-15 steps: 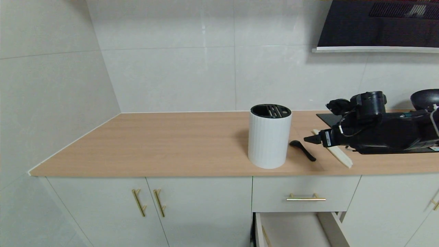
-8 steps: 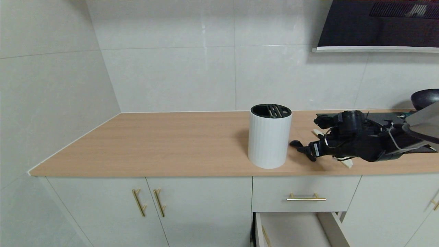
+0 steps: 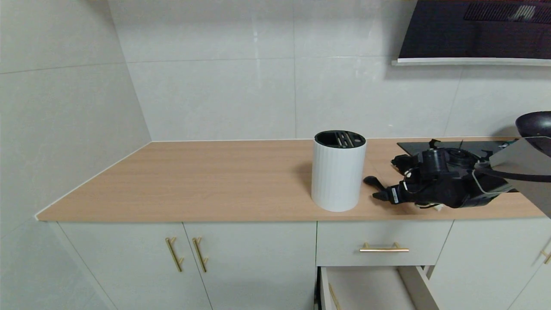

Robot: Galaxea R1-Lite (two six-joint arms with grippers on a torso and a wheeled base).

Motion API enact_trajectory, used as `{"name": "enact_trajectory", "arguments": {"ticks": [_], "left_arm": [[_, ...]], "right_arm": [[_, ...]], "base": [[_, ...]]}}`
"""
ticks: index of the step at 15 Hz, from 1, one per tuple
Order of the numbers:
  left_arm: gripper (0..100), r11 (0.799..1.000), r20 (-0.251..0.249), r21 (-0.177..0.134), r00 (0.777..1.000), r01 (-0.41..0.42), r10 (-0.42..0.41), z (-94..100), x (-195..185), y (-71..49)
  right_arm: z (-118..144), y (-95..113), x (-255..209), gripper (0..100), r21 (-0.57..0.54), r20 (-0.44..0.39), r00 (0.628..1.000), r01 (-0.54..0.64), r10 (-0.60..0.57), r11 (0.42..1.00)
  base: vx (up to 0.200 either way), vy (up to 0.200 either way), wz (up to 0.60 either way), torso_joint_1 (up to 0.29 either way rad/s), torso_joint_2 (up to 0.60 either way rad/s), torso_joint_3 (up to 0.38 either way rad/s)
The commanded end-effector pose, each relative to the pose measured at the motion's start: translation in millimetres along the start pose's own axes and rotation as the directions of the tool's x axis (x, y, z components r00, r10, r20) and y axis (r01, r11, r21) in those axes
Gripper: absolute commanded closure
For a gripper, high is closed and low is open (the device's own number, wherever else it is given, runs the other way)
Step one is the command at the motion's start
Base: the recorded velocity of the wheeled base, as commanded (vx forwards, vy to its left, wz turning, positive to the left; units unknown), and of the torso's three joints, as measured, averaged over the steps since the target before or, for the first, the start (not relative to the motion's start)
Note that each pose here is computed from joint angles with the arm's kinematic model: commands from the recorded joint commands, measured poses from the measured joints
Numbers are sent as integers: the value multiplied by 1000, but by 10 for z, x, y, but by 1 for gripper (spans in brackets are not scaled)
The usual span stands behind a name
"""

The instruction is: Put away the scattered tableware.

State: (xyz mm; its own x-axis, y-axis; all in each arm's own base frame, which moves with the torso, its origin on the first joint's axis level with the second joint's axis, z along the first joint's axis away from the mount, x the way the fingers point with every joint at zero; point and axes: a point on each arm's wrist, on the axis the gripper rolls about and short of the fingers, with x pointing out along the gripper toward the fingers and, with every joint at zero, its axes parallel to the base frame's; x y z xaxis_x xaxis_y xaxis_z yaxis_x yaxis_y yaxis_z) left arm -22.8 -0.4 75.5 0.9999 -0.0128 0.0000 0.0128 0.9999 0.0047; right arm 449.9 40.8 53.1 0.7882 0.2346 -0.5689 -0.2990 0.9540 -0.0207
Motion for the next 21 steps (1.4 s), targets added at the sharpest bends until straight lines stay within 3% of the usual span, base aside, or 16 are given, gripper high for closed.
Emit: {"name": "enact_trajectory", "arguments": {"ticks": [1, 5, 6, 16, 20, 21], "left_arm": [[0, 1000, 0, 0, 1000, 0, 0, 0, 0, 0], [0, 1000, 0, 0, 1000, 0, 0, 0, 0, 0], [0, 1000, 0, 0, 1000, 0, 0, 0, 0, 0], [0, 1000, 0, 0, 1000, 0, 0, 0, 0, 0], [0, 1000, 0, 0, 1000, 0, 0, 0, 0, 0], [0, 1000, 0, 0, 1000, 0, 0, 0, 0, 0]], "right_arm": [[-39, 1, 45, 0, 1, -10, 1000, -2, 2, 1000], [-62, -8, 90, 0, 2, -18, 1000, 18, -18, 1000], [-62, -8, 90, 100, 2, -18, 1000, 18, -18, 1000], [12, 3, 0, 100, 27, -6, 1000, 23, -23, 999], [388, 127, -775, 100, 139, -40, 999, 14, -8, 990], [483, 266, -1208, 100, 167, -64, 998, 0, 11, 986]], "base": [[0, 0, 0, 0, 0, 0], [0, 0, 0, 0, 0, 0], [0, 0, 0, 0, 0, 0], [0, 0, 0, 0, 0, 0], [0, 0, 0, 0, 0, 0], [0, 0, 0, 0, 0, 0]]}}
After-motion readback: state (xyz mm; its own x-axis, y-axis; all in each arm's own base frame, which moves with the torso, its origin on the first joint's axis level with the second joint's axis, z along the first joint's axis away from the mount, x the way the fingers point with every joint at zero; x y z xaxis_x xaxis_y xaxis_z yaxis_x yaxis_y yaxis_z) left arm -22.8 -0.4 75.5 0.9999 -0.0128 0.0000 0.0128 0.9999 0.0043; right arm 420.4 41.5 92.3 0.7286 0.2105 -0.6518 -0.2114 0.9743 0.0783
